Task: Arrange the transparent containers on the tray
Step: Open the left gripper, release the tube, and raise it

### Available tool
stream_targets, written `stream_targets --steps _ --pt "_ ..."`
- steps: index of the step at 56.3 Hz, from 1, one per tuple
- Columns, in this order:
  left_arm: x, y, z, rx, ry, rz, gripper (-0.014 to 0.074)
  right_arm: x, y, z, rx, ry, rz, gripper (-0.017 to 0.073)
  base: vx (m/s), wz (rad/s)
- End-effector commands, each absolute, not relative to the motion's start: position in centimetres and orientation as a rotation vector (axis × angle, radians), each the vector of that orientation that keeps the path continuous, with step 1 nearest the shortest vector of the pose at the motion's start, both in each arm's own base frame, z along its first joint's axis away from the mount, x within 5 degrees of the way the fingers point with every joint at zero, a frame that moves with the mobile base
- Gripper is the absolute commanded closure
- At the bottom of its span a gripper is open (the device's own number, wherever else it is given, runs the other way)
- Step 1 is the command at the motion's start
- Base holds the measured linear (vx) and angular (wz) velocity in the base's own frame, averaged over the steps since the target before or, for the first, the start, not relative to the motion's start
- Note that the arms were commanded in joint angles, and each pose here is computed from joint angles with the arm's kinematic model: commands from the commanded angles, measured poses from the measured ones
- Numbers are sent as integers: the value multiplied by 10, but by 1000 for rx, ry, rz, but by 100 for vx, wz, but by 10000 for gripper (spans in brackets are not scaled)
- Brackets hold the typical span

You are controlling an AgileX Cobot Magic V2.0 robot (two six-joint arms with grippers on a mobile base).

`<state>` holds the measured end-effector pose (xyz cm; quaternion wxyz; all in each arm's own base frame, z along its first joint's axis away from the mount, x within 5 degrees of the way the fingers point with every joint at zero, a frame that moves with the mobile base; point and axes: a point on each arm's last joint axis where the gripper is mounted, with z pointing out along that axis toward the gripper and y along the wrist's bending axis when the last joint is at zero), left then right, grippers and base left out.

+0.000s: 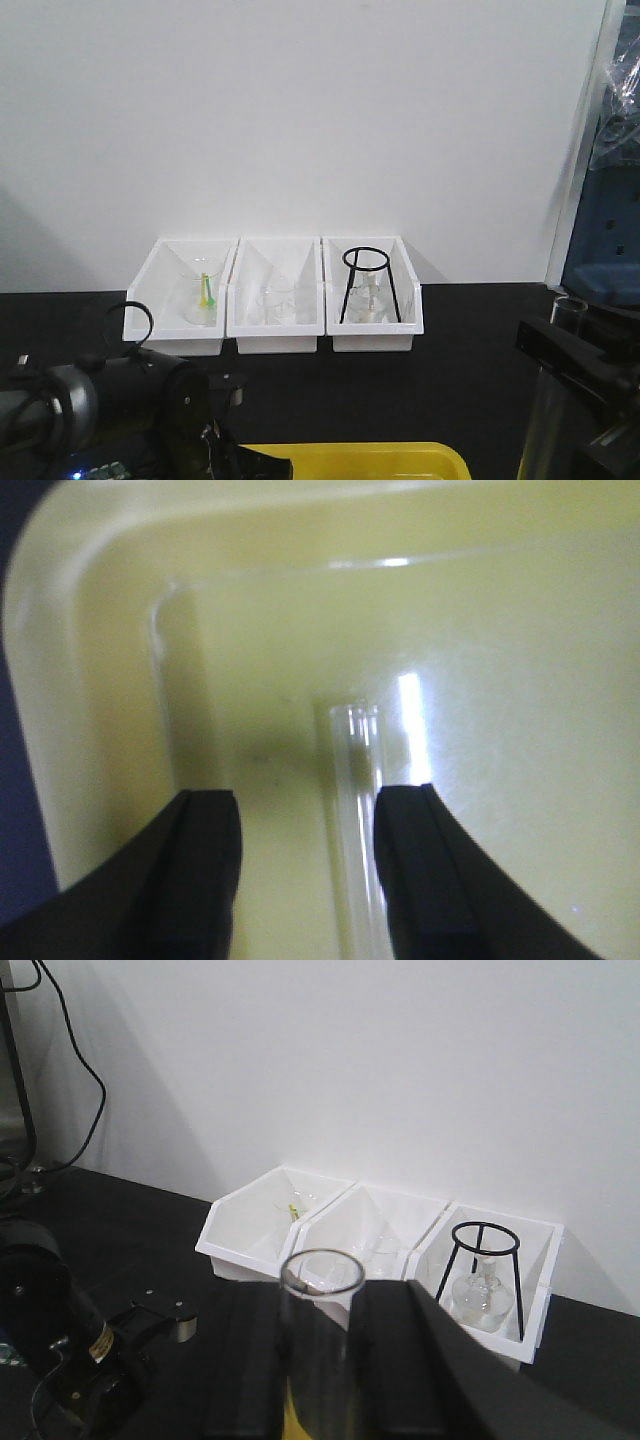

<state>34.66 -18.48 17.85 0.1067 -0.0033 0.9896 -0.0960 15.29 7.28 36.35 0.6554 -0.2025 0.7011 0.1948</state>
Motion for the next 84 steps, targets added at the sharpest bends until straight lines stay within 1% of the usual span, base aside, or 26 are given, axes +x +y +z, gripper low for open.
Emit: stream_targets --steps 1,4,5,14,23,29,32,43,52,62,72,84 --pt "351 -186 233 27 2755 -341 160 153 71 372 -455 1564 409 571 0 0" --pt "352 -185 254 61 2693 -350 160 153 71 372 -439 1570 424 571 0 0" --pt "350 -184 300 132 2555 -390 160 158 72 369 -390 1608 475 571 0 0" --pt "330 -175 379 230 2312 -441 160 178 79 352 -284 1732 575 571 0 0" --pt "295 -157 449 317 2034 -455 160 207 92 322 -234 1908 666 571 0 0" --pt "269 -143 483 318 1884 -471 160 228 102 293 -204 2054 723 571 0 0" --pt "258 -137 494 311 1841 -480 161 237 107 282 -209 2110 750 571 0 0" --pt "234 -125 513 303 1780 -492 181 273 127 255 -246 2238 847 571 0 0" --pt "234 -125 510 310 1808 -486 222 299 136 241 -248 2279 862 571 0 0" --pt "234 -125 509 333 1806 -467 263 316 143 218 -245 2348 885 571 0 0" --pt "235 -125 509 333 1806 -467 291 326 143 193 -197 2412 848 571 0 0" --pt "234 -125 509 332 1808 -468 291 333 140 178 -132 2438 781 566 0 0"
